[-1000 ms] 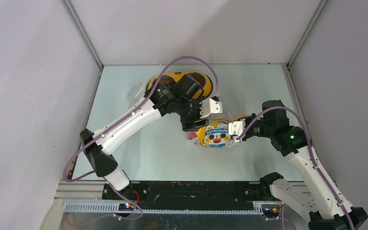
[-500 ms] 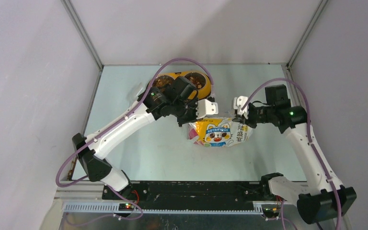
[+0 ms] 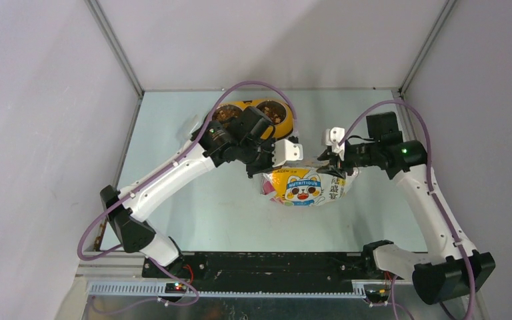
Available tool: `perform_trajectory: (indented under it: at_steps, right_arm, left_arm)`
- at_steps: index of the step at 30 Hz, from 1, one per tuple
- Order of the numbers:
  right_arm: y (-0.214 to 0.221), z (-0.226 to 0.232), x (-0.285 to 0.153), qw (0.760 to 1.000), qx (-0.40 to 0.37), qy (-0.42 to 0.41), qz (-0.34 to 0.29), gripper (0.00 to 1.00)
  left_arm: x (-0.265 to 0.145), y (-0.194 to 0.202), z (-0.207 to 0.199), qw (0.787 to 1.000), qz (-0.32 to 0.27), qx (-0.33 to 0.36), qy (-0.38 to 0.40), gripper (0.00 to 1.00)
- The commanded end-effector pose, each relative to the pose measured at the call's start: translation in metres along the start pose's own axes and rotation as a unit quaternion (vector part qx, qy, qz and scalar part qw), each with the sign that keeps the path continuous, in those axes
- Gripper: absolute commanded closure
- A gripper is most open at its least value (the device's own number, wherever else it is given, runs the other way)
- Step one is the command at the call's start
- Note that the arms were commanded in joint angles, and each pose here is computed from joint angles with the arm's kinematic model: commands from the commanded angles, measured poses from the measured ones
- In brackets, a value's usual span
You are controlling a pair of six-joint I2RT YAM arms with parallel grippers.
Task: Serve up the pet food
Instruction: Close the pet food bag at the center of the board.
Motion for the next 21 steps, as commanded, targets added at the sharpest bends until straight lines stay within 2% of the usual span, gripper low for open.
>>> perform_trajectory:
  at_steps: [1,6,11,13,17,19,21]
  right_arm:
    - [-0.019,0.01,0.008,0.996,-0.081,0.003,-0.025,0.58]
    - [-0.01,0.015,0.016,0.987,-0.156,0.042,-0.022,0.57]
    - [-0.004,0.017,0.018,0.982,-0.176,0.063,-0.016,0.6]
    - [-0.005,0.016,0.018,0.982,-0.174,0.07,-0.018,0.67]
    - [-0.009,0.014,0.017,0.982,-0.167,0.08,-0.028,0.96]
    - [-0.01,0.013,0.017,0.982,-0.164,0.086,-0.029,1.0]
    - [-0.01,0.013,0.016,0.982,-0.163,0.089,-0.028,1.0]
  left_arm:
    - [-0.014,-0.009,-0.002,1.0,-0.029,0.002,-0.001,1.0]
    - [-0.01,-0.009,-0.001,1.0,-0.026,-0.003,0.005,1.0]
    - [-0.009,-0.009,0.0,1.0,-0.025,-0.005,0.005,1.0]
    - [-0.009,-0.01,0.001,1.0,-0.025,-0.005,0.007,1.0]
    - [-0.008,-0.01,0.001,1.0,-0.024,-0.007,0.007,1.0]
    - [-0.008,-0.01,0.001,1.0,-0.024,-0.007,0.008,1.0]
    - [-0.008,-0.01,0.001,1.0,-0.024,-0.008,0.008,1.0]
Point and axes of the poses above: each gripper's point midway between its finger pads, its own x axis out along the fingers, its own z axis along the line the jaws close on, y = z × x, the point moved 8 cm from there along -x, back along the fingers, and after that the axes turned 12 degrees about x, right-handed, at the moved point
